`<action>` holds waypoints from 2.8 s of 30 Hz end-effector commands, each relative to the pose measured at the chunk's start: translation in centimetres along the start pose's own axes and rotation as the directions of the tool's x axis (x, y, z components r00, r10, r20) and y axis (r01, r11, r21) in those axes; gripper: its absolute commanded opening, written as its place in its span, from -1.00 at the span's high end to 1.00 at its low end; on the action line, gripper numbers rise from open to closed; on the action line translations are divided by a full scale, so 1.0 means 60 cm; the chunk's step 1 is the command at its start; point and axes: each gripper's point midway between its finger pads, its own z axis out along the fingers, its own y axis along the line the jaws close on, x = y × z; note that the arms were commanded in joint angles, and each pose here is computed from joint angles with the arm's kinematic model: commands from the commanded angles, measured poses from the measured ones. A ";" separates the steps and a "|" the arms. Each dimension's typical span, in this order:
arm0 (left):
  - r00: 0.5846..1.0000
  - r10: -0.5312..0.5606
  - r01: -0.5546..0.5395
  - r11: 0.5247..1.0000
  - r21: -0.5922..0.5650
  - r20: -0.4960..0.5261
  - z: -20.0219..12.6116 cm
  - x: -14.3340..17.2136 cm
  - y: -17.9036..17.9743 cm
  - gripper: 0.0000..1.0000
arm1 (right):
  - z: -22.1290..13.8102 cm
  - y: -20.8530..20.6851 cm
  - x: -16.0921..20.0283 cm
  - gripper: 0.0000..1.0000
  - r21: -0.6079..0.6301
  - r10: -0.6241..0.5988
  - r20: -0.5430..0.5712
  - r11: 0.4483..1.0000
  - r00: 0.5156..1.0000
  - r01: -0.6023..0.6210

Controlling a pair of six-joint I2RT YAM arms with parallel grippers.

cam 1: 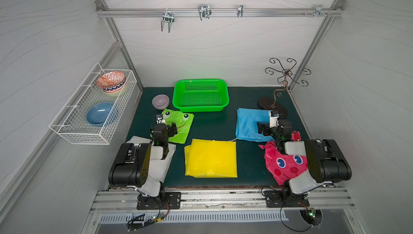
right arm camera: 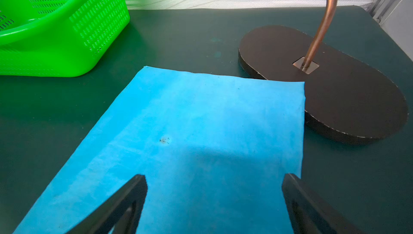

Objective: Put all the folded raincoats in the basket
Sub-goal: Move the basket to the center of the board.

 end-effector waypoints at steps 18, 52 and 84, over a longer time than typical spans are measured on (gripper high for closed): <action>0.998 0.000 0.000 1.000 0.001 0.065 0.007 -0.037 -0.005 -1.00 | 0.004 -0.006 -0.011 -0.98 -0.014 0.013 0.020 1.000 1.000 -0.012; 0.999 0.024 -0.025 0.999 0.040 0.028 0.009 -0.061 -0.021 -1.00 | -0.097 -0.020 -0.134 -0.98 0.063 0.108 0.163 0.991 0.981 -0.120; 0.778 0.412 -0.154 0.857 0.491 -0.475 -0.242 -0.104 -0.082 -0.99 | -0.162 0.309 -0.183 -0.98 -0.244 0.303 -0.257 0.898 0.917 -0.365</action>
